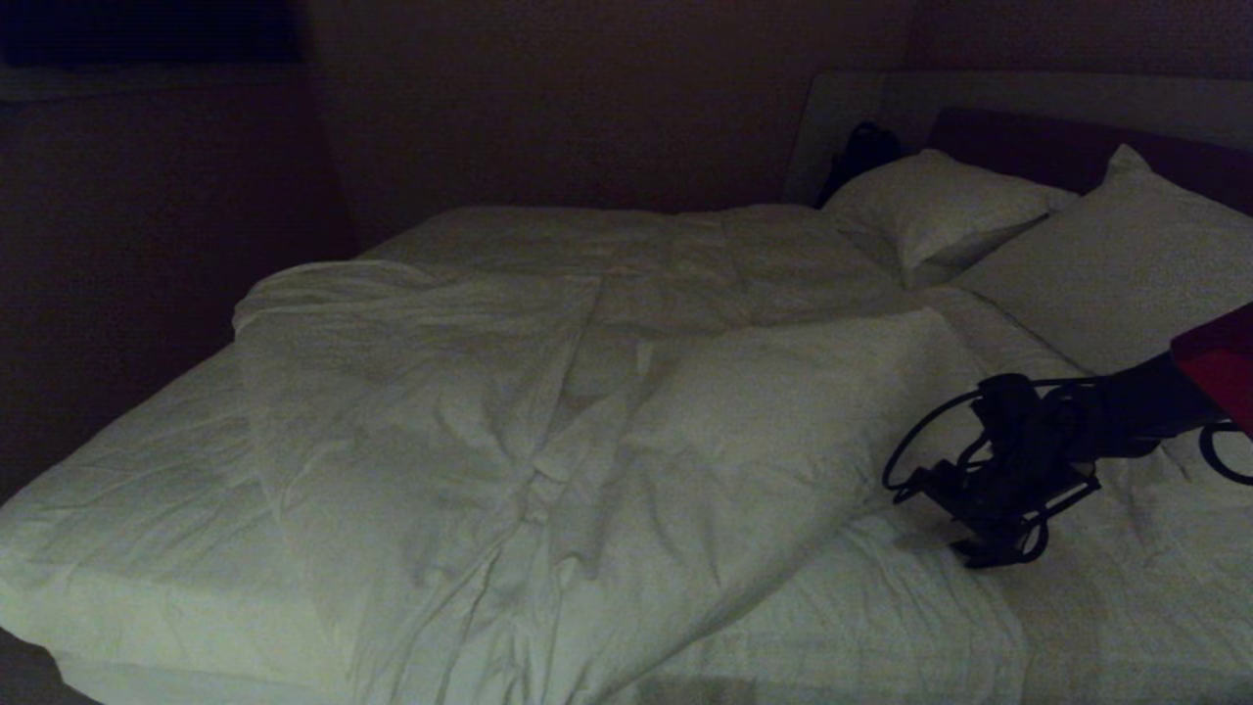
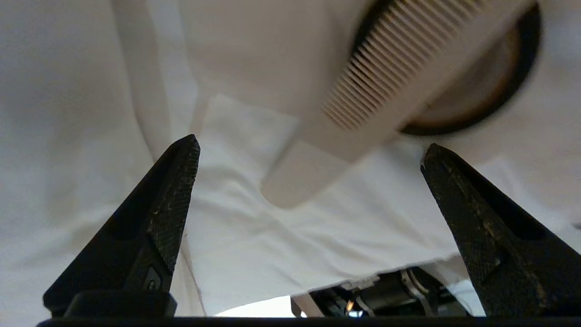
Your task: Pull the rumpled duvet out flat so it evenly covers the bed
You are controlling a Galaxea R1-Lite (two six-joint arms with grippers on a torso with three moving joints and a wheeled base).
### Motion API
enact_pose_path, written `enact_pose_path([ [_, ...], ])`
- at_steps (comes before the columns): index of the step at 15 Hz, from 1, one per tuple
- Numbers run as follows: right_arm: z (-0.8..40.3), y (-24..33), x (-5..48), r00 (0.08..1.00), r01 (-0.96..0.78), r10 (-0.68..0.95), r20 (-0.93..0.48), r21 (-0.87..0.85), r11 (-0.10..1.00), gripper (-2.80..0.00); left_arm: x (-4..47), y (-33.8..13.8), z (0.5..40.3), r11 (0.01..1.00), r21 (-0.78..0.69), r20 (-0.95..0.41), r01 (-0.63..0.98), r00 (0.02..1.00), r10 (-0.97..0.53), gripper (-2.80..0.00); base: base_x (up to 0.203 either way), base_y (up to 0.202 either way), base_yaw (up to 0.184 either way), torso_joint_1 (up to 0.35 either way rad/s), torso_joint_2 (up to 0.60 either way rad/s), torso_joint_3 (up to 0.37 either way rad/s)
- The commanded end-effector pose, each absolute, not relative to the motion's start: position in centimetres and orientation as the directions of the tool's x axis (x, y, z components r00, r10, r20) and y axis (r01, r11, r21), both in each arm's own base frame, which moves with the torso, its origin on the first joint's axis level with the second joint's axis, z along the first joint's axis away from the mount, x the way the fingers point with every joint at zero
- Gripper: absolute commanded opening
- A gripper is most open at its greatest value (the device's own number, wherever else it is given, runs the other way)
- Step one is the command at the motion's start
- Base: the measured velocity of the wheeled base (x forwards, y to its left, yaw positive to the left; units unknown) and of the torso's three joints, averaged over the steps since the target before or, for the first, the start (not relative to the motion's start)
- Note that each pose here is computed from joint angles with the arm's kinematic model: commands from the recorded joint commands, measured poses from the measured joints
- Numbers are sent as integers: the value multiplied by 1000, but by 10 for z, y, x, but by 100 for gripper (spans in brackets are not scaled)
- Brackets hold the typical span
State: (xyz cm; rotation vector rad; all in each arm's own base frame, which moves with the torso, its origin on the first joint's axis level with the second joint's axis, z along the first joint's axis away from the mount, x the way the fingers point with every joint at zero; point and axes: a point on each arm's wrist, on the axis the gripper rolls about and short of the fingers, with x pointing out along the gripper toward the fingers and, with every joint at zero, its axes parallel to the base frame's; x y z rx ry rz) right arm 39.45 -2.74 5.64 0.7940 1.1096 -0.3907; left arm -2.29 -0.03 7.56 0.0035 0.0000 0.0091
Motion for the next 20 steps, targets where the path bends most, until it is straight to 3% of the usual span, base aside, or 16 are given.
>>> enact_pose_path([
  [1, 50, -28, 400, 411, 648, 100, -906, 367, 668, 0, -23, 0, 75, 1000, 3, -2, -9, 1000, 9, -280, 0, 0, 0, 0, 0, 0],
  [10, 41, -29, 407, 401, 677, 80, -913, 354, 646, 0, -23, 0, 75, 1000, 3, -1, -10, 1000, 10, -280, 0, 0, 0, 0, 0, 0],
  [15, 44, -25, 408, 396, 737, -22, -918, 303, 605, 0, -23, 0, 75, 1000, 3, -2, -11, 1000, 11, -280, 0, 0, 0, 0, 0, 0],
  [20, 52, -24, 403, 331, 780, -19, -943, 263, 568, 0, -23, 0, 75, 1000, 3, -1, -9, 1000, 9, -280, 0, 0, 0, 0, 0, 0],
])
